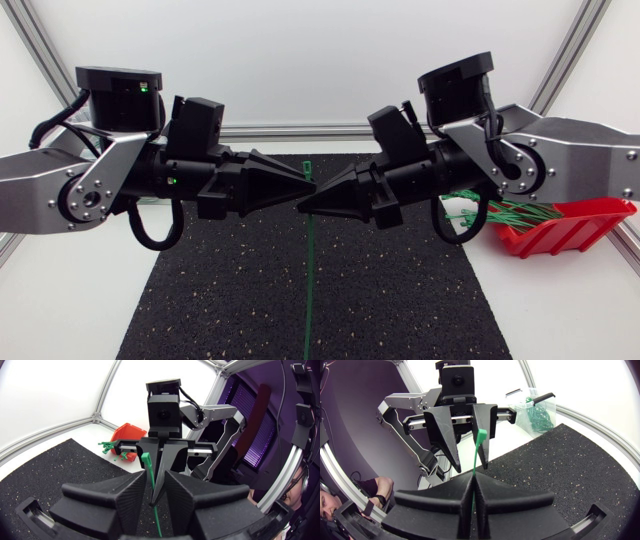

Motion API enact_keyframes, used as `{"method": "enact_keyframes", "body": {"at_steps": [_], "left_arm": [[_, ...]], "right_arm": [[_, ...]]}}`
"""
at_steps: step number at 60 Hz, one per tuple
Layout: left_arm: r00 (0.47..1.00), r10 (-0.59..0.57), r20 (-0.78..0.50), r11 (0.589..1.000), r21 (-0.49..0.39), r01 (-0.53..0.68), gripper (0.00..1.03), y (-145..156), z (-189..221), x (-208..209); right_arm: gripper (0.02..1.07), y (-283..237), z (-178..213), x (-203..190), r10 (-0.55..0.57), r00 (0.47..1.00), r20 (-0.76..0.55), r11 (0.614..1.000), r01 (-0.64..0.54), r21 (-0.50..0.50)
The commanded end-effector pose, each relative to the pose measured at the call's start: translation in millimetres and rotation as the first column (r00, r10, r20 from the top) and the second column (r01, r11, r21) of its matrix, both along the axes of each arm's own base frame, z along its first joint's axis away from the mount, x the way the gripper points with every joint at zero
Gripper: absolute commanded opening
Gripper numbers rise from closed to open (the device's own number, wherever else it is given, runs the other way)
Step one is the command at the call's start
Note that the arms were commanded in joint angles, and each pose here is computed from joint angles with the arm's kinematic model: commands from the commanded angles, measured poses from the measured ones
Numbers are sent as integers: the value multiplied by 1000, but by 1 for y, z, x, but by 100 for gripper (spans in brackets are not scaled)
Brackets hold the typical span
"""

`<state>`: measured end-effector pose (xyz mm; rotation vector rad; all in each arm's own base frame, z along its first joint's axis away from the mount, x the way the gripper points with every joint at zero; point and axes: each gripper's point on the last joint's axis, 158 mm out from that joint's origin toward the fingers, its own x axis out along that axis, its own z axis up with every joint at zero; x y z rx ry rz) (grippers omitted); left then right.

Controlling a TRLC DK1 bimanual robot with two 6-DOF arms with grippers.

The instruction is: Take a green cable tie from the red box, thread the tail through the head to close it, then place it in the transparent bin on the left.

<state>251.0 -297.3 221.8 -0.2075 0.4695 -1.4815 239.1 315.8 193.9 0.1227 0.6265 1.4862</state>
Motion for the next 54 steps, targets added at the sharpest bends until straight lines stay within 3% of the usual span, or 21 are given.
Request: {"method": "enact_keyframes", "body": {"at_steps": [1, 29, 32, 54], "left_arm": [[1000, 0, -16, 1000, -5, 0, 24, 0, -2, 3], [1000, 8, -15, 1000, -9, -8, 19, 2, -1, 5], [1000, 7, -17, 1000, -10, -7, 15, 2, 0, 4], [1000, 5, -16, 1000, -14, -5, 14, 1, 2, 2]], "right_arm": [[8, -2, -3, -7, 1, 1000, -20, 1000, -1, 3], [8, -9, 1, -9, -15, 1000, -5, 1000, 15, 12], [8, -9, 2, -8, -16, 1000, -2, 1000, 16, 12], [8, -6, -3, -10, -5, 1000, -10, 1000, 5, 8]]}}
